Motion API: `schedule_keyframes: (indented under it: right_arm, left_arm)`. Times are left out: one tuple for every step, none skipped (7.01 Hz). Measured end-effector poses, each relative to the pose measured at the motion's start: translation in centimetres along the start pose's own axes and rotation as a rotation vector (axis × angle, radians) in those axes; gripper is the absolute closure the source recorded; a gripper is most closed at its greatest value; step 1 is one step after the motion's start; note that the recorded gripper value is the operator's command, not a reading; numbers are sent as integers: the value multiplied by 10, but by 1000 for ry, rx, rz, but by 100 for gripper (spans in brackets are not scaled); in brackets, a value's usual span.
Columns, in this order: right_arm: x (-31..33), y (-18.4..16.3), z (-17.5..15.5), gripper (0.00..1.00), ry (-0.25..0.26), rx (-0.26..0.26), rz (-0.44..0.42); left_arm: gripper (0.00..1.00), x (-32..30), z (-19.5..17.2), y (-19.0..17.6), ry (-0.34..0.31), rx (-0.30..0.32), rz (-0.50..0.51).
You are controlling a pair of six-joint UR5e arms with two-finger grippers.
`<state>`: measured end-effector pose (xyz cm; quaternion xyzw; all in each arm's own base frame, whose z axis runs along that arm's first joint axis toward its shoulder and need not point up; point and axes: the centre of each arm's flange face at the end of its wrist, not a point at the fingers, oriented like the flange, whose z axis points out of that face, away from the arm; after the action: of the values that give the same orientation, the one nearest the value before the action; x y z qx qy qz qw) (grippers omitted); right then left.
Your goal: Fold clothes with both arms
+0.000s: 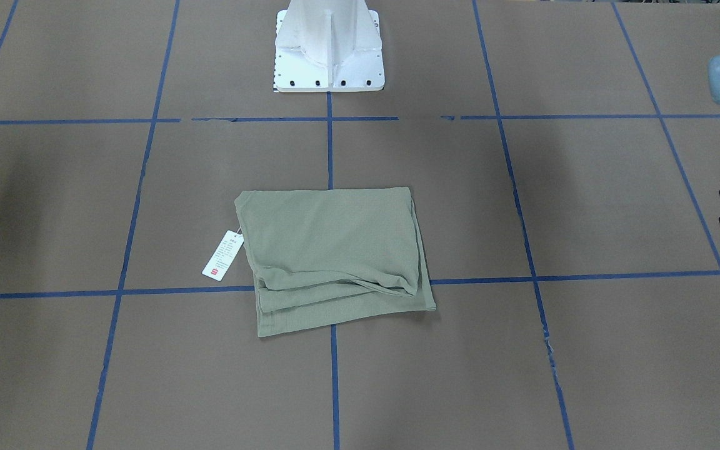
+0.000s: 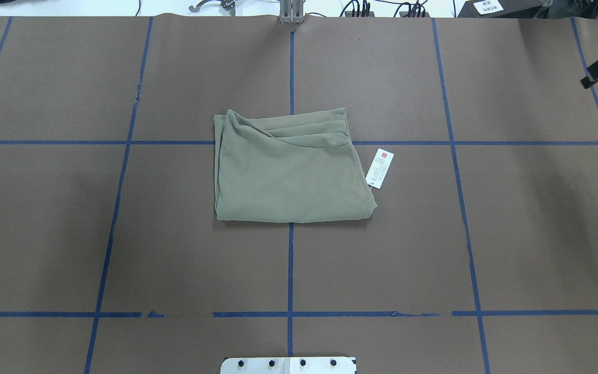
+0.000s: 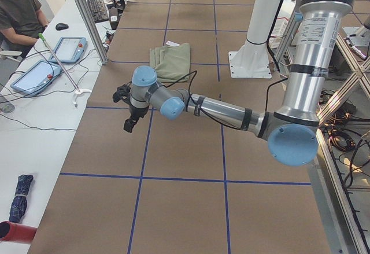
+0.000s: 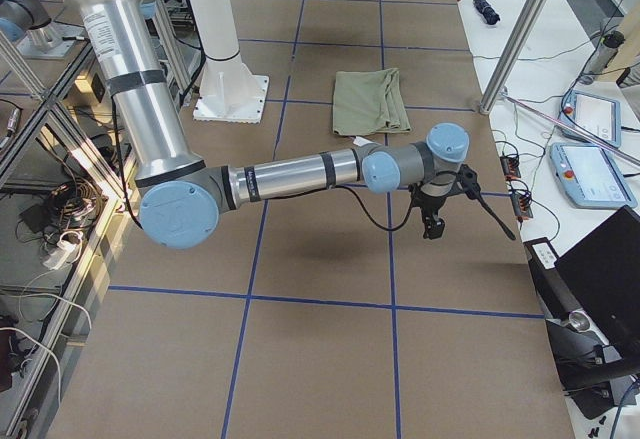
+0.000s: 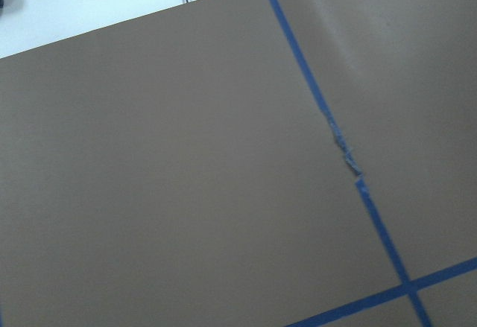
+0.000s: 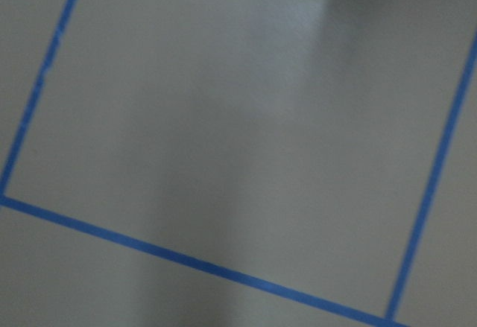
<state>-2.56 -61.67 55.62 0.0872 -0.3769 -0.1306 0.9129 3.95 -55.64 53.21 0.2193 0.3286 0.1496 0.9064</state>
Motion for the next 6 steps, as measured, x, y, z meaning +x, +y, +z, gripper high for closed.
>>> schedule_keyframes:
  right_arm:
    - [43,39,-3,0,6,-19,-29]
    - [71,72,-1,0,8,-31,-29]
    - [86,96,3,0,19,-39,-21]
    - [97,116,10,0,46,-55,-9]
    - [102,125,12,0,71,-64,24]
    - [102,129,12,0,77,-62,93]
  left_arm:
    - [0,-18,-3,20,-13,-11,11]
    - [0,-28,-1,29,-22,-16,0]
    - [0,-35,6,34,-31,-25,-22]
    - [0,-44,16,43,-36,-42,-46]
    - [0,-58,22,53,-44,-68,-88]
    - [0,-78,19,64,-55,-122,-162]
